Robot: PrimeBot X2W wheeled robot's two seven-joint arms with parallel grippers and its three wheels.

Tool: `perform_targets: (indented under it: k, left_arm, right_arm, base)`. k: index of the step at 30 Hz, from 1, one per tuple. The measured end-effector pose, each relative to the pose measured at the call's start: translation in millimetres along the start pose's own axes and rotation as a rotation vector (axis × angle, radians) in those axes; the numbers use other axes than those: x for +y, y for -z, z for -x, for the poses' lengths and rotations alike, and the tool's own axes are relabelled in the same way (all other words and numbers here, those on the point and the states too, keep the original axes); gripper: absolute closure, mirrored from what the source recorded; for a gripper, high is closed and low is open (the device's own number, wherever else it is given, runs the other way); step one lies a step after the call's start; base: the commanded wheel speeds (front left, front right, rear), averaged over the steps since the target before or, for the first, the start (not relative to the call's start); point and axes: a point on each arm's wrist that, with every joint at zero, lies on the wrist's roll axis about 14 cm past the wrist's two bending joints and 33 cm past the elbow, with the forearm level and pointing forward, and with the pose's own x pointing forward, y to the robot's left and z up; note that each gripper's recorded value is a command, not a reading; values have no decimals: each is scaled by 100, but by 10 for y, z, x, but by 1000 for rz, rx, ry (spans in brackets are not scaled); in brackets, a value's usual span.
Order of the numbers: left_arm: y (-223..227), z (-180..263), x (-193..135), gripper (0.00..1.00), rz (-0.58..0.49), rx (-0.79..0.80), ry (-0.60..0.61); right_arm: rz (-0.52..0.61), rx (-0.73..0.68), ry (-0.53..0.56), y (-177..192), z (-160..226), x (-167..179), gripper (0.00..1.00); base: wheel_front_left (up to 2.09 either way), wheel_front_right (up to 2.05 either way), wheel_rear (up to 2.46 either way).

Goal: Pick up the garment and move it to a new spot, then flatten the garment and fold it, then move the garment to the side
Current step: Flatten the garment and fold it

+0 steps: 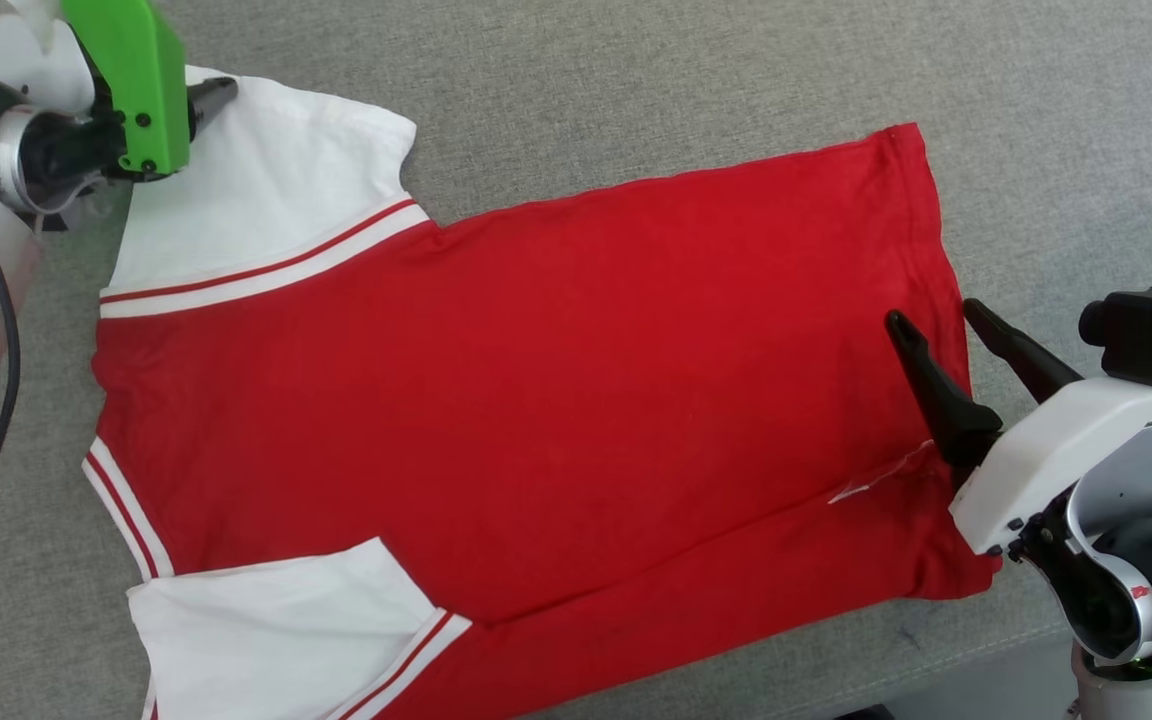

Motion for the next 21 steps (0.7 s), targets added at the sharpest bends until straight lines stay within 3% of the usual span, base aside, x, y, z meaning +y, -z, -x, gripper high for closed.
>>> perform_targets:
  k: [1,2,3,4,21]
  left_arm:
    - [-5,-16,-2,0,0,2,2]
    - [22,-40,5,18,8,18,3]
    - [38,-49,-2,18,17,34,9]
    - [52,-47,-15,100,24,49,19]
    - [72,306,-192,100,109,-34,85]
  right_arm:
    - [0,3,2,8,-3,-5,0]
    - [0,5,4,16,-7,-13,0]
    - [-1,7,4,20,-11,-15,0]
    - [-1,7,3,21,-15,-11,0]
    - [20,36,-8,-118,121,-51,0]
  base:
    - [0,0,0]
    - [0,0,0]
    - [0,0,0]
    - [0,0,0]
    - [0,0,0]
